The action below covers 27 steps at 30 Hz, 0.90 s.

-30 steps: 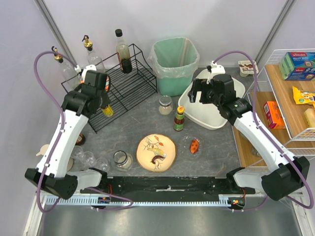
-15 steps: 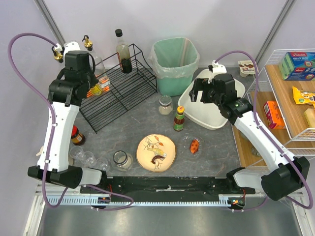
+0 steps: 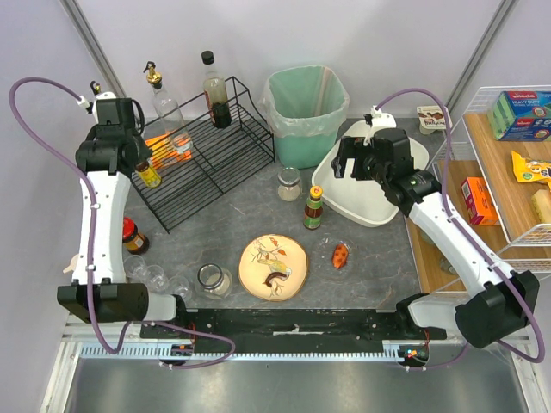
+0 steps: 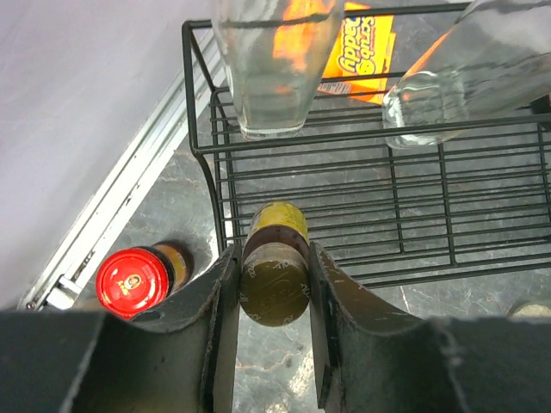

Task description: Clear the kitchen counter

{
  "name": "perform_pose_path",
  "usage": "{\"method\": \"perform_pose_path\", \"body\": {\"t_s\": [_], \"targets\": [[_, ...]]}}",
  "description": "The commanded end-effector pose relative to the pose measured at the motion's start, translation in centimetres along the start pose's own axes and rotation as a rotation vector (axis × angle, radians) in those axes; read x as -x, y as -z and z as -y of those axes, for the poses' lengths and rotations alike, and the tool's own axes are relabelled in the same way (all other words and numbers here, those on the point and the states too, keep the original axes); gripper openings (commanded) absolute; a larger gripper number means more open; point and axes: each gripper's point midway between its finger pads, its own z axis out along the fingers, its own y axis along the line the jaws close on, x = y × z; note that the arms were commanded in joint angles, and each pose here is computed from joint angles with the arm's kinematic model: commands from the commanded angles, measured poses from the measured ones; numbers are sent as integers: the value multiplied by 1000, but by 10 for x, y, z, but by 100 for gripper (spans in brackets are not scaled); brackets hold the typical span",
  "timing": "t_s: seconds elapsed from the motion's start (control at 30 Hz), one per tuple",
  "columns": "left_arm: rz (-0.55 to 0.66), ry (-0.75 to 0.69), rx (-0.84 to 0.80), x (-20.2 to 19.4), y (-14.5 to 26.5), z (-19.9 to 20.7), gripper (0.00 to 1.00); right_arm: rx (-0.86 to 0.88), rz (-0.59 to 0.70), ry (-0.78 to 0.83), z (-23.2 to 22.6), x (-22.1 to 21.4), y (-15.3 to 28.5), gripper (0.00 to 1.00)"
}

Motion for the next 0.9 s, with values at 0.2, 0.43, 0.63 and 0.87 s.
{"method": "perform_pose_path", "body": {"t_s": [0.2, 0.43, 0.63, 0.87], "targets": [[6, 20, -50, 4, -26, 4, 2, -3, 39, -18, 3, 15, -2, 98], [-20, 7, -28, -1, -31, 1, 6, -4, 34, -21, 4, 14, -4, 98], [-45, -7, -32, -1, -27, 1, 2, -4, 28, -23, 6, 12, -6, 98], [-45, -26, -67, 7, -11, 3, 2, -3, 21, -28, 7, 10, -7, 98]]}}
